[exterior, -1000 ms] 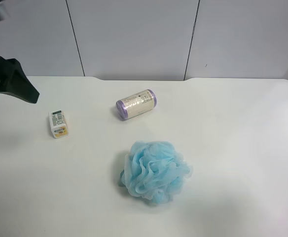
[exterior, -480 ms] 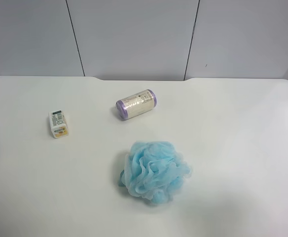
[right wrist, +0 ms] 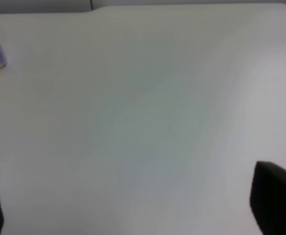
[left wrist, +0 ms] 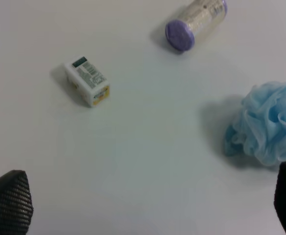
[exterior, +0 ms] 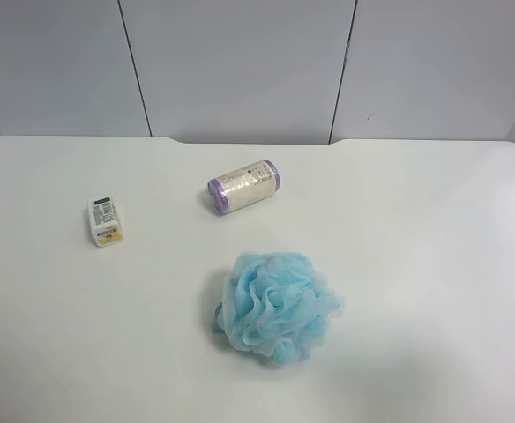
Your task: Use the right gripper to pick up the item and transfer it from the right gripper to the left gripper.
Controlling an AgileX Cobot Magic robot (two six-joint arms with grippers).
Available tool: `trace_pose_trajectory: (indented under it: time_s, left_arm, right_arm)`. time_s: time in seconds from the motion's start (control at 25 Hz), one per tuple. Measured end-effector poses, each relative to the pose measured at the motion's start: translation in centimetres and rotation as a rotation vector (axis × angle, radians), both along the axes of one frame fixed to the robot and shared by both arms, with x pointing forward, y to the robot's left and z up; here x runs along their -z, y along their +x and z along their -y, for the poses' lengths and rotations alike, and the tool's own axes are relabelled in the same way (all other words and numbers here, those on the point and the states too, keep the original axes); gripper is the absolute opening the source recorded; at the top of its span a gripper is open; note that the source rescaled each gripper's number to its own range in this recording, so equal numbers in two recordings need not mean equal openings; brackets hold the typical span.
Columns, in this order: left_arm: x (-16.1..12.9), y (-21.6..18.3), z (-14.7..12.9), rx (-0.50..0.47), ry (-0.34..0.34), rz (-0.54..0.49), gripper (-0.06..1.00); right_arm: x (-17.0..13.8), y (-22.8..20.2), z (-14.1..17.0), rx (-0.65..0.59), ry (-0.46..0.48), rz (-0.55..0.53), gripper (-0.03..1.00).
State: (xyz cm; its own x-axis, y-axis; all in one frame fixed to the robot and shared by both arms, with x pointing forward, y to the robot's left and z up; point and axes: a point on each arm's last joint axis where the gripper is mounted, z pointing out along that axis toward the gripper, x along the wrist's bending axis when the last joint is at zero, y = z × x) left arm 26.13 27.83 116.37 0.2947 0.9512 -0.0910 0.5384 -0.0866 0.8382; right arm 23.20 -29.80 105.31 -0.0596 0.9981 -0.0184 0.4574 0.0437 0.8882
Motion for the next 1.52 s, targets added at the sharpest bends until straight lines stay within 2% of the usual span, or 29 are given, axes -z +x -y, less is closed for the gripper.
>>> trace_pose_trajectory:
  time_s: [0.16, 0.28, 0.68, 1.0, 1.24, 1.52]
  left_arm:
    - [-0.1, -1.3, -0.1, 0.001, 0.003, 0.046, 1.0]
    - [0.6, -1.4, -0.3, -0.001, 0.04, 0.046, 1.0]
    - [6.9, -1.8, -0.6, -0.071, 0.069, -0.048, 1.0]
    - [10.8, -1.9, -1.2, -0.134, 0.114, 0.055, 1.0]
    - [10.8, -2.9, -1.4, -0.148, 0.115, 0.141, 1.0]
    - [10.9, -3.0, -1.4, -0.148, 0.115, 0.146, 1.0]
  right_arm:
    - [0.0, 0.0, 0.0, 0.0, 0.0, 0.0, 1.0]
    - [0.0, 0.0, 0.0, 0.0, 0.0, 0.0, 1.0]
    - [0.0, 0.0, 0.0, 0.0, 0.0, 0.0, 1.0]
    - [0.0, 0.0, 0.0, 0.0, 0.0, 0.0, 1.0]
    - [0.0, 0.0, 0.0, 0.0, 0.0, 0.0, 1.0]
    - [0.0, 0.0, 0.0, 0.0, 0.0, 0.0, 1.0]
